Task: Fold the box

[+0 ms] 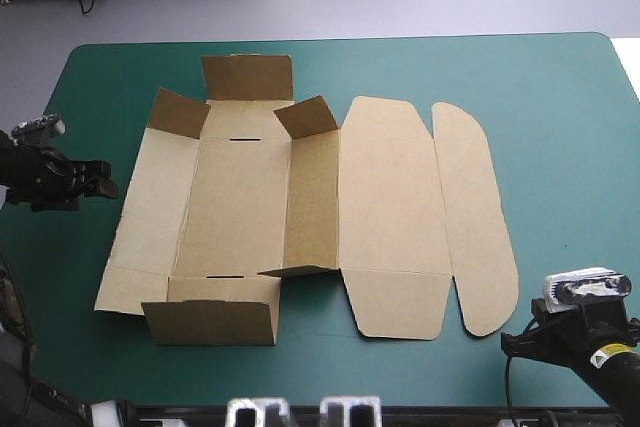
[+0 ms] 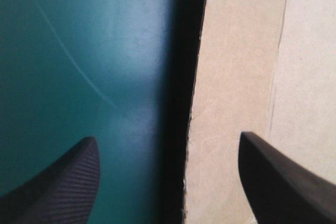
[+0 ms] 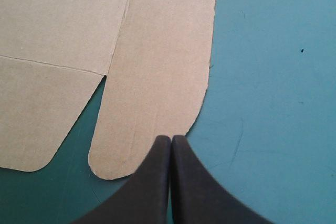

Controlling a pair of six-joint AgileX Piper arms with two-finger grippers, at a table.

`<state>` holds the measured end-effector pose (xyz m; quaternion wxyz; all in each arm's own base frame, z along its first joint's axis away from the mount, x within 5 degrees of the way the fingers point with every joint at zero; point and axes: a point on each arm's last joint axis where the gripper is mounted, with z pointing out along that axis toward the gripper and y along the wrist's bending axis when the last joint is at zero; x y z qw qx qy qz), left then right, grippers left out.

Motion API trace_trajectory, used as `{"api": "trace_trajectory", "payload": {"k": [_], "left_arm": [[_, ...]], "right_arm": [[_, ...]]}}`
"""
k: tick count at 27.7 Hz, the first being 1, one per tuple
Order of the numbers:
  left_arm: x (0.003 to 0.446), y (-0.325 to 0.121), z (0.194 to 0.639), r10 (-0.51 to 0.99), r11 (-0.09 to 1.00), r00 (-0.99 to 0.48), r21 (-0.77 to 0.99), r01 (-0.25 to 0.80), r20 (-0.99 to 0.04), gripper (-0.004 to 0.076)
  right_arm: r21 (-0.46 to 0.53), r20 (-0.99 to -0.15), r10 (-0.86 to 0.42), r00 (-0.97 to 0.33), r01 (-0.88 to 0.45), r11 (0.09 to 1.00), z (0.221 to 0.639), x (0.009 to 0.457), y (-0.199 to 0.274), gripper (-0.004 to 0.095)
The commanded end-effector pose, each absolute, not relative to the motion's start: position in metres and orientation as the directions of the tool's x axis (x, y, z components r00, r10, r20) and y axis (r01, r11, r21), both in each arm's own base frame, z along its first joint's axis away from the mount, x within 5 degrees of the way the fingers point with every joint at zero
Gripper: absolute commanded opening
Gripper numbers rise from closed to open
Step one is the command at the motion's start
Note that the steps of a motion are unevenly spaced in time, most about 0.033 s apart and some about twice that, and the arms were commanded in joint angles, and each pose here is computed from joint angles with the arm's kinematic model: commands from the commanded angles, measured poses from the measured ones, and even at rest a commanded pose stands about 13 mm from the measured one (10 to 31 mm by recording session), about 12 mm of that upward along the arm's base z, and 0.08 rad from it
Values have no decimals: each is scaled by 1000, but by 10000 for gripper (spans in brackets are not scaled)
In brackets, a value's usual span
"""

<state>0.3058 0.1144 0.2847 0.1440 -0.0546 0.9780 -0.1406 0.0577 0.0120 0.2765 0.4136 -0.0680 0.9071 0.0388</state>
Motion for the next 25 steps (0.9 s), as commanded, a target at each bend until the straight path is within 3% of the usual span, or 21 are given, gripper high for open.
{"api": "trace_trajectory", "payload": {"k": [1,20,25], "left_arm": [[309,107,291,-133,929,-956,-369,-28,-260,503],[301,88,243,-160,831,-979,-552,-65,-127,495],[300,70,234,-109,826,-990,-562,-39,-91,484]], "right_arm": [[4,-796,-88,-599,-151,989,287,62,12,-15],[8,-796,-83,-600,-146,989,287,62,11,-15],[8,-796,-83,-600,-146,989,287,62,11,-15]]}}
